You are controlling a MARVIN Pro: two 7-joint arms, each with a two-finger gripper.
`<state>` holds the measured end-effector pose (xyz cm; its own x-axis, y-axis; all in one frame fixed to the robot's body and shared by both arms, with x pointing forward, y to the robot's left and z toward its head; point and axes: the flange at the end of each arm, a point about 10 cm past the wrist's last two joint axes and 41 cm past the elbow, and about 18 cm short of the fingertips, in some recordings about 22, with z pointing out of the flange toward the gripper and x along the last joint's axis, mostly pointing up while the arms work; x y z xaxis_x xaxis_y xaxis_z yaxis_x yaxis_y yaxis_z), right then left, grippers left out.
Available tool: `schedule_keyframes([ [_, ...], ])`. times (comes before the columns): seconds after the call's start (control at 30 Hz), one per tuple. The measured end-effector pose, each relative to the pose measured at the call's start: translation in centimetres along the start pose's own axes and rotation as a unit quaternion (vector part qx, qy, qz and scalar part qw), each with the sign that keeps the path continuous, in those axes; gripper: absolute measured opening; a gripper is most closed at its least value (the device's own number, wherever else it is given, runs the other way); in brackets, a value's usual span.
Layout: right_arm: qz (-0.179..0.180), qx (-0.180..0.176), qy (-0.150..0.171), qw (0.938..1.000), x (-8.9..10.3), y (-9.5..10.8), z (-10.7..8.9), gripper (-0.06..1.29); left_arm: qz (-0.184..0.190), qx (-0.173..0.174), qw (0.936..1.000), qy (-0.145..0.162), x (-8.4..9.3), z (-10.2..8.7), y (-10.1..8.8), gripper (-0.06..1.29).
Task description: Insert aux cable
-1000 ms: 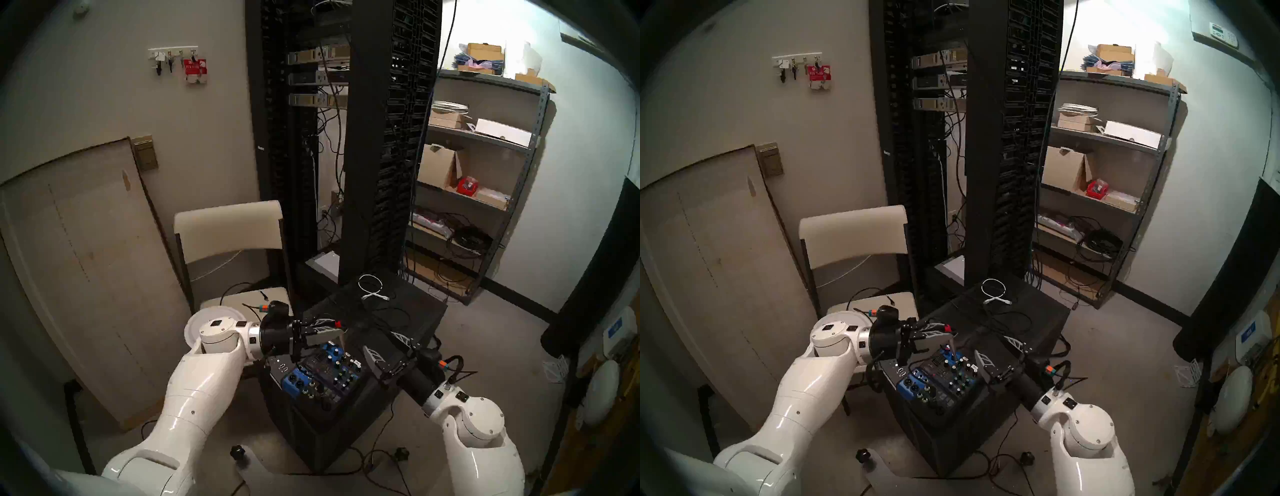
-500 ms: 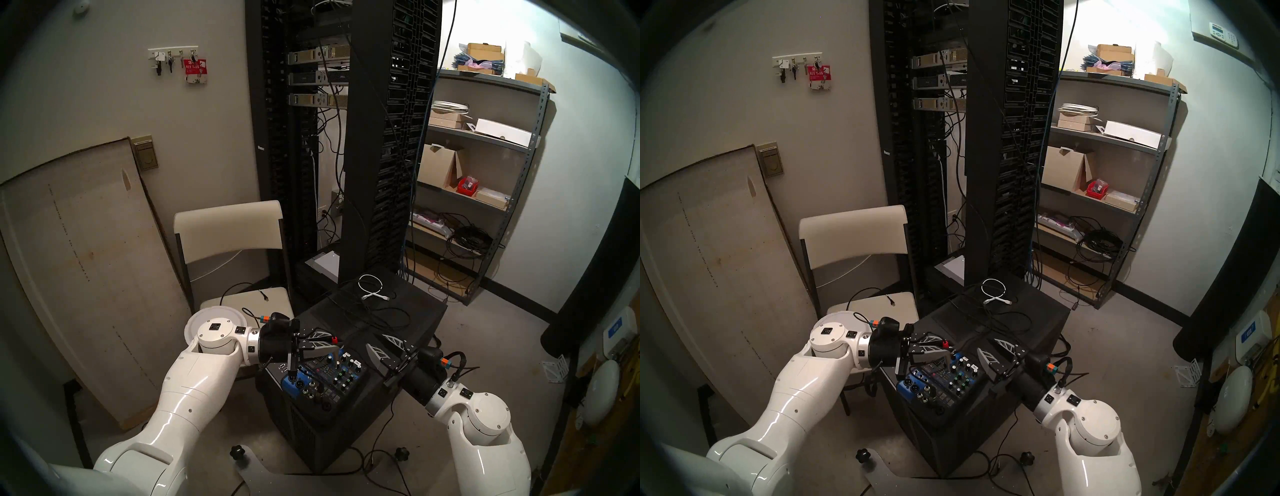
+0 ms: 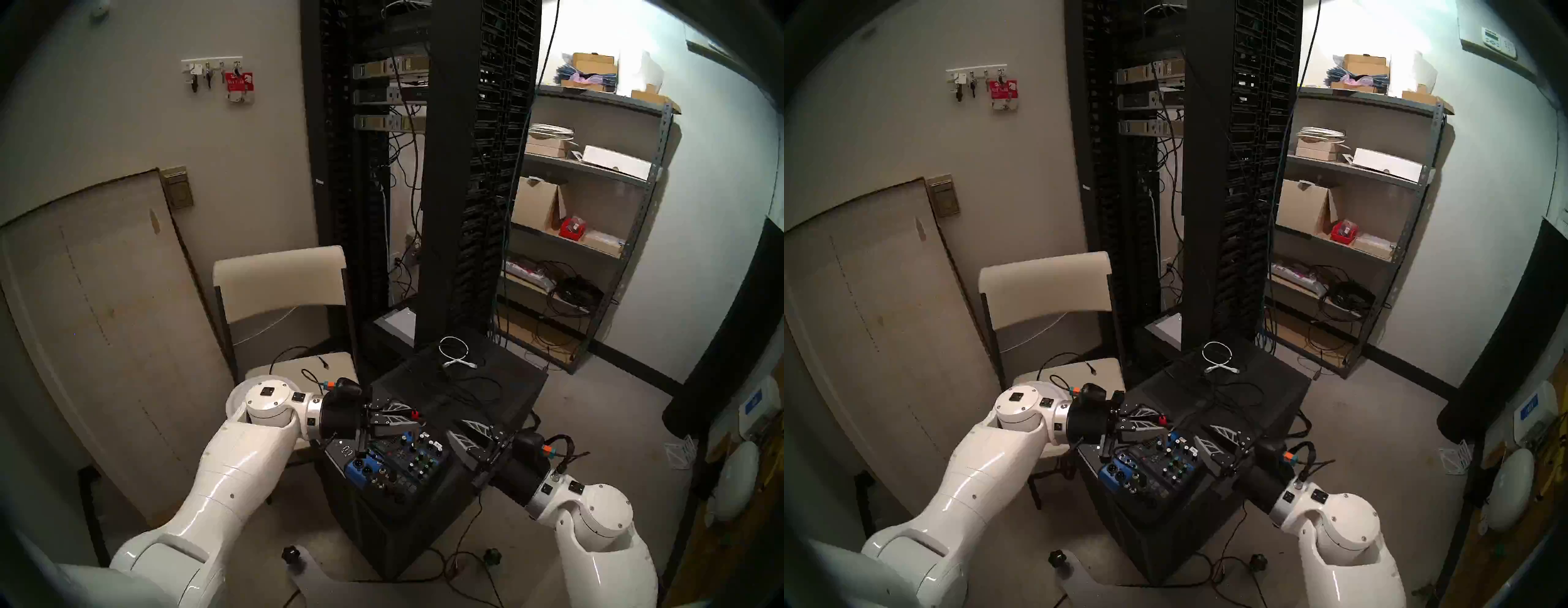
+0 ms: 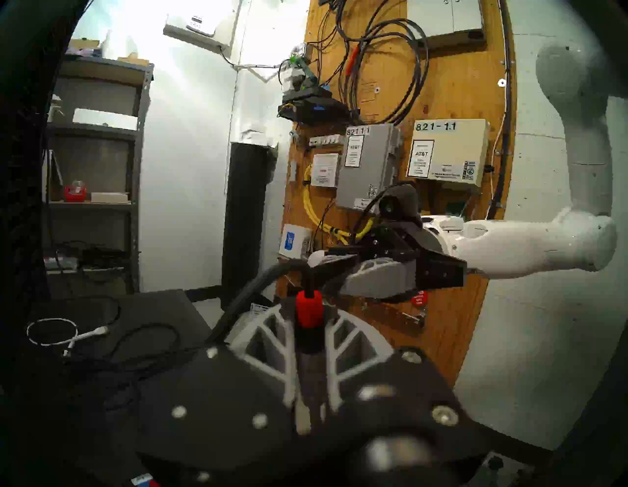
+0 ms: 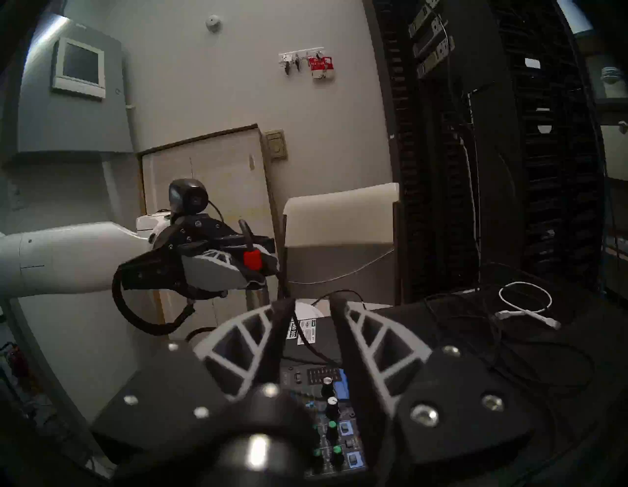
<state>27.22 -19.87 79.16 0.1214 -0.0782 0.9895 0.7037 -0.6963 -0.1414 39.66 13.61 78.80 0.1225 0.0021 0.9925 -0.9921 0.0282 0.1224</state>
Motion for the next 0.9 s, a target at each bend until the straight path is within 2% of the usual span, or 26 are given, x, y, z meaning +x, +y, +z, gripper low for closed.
schedule_keyframes([
  [0.33,-0.004,0.02,0.013,0.9997,0.8,-0.9,1.1,0.48,-0.009,-0.012,0.9999,-0.008,-0.7,0.2,1.0,0.12],
  [0.4,-0.005,0.027,0.015,0.9995,1.2,-1.1,1.4,0.63,-0.011,-0.014,0.9998,-0.011,-1.0,0.2,1.1,0.12],
  [0.43,-0.005,0.03,0.015,0.9994,1.3,-1.2,1.5,0.76,-0.011,-0.014,0.9998,-0.012,-1.0,0.2,1.2,0.12],
  [0.5,-0.004,0.032,0.015,0.9994,1.4,-1.3,1.6,0.8,-0.01,-0.015,0.9998,-0.013,-1.0,0.2,1.2,0.12],
  [0.9,-0.001,0.056,-0.001,0.9984,1.5,-2.2,1.6,0.85,0.002,-0.017,0.9998,-0.015,-0.9,0.2,1.0,0.12],
])
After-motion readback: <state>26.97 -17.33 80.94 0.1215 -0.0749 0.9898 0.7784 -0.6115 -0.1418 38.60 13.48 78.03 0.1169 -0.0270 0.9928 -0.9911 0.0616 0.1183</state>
